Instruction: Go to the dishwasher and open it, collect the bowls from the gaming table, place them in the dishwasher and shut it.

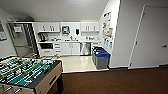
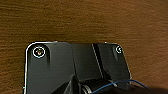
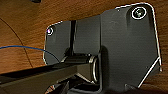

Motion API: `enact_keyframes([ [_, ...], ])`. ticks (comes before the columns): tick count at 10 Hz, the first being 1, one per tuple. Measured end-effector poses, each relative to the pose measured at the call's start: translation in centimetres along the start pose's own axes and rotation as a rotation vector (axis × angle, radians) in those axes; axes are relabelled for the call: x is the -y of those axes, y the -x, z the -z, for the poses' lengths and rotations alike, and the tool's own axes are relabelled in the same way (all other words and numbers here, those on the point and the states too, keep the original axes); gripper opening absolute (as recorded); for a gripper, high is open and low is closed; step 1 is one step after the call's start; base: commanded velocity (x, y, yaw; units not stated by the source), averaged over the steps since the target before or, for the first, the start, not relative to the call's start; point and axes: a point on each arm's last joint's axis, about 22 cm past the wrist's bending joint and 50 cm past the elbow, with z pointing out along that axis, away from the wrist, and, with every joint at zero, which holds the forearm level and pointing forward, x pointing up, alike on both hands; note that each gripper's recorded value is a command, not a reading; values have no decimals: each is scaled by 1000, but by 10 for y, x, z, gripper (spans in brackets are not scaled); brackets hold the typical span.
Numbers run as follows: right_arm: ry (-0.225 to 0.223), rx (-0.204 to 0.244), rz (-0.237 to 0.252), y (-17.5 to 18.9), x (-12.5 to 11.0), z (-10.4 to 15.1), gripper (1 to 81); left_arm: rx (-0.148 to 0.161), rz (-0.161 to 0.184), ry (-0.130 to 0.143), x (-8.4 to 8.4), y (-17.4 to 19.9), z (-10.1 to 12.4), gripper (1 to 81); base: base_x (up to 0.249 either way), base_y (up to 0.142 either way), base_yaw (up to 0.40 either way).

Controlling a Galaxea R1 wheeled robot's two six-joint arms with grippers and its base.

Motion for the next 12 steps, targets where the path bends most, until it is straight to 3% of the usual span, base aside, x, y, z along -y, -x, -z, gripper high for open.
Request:
enact_keyframes([
  [4,-5,6,-5,7,3,-1,811,10,4,-1,0,11,1,811,54,0,0],
  [7,-7,-14,5,-8,4,-1,811,-5,-1,0,0,-1,0,811,83,0,0],
  [12,-7,-6,3,-3,4,-2,811,0,1,3,-2,2,-1,811,108,0,0],
])
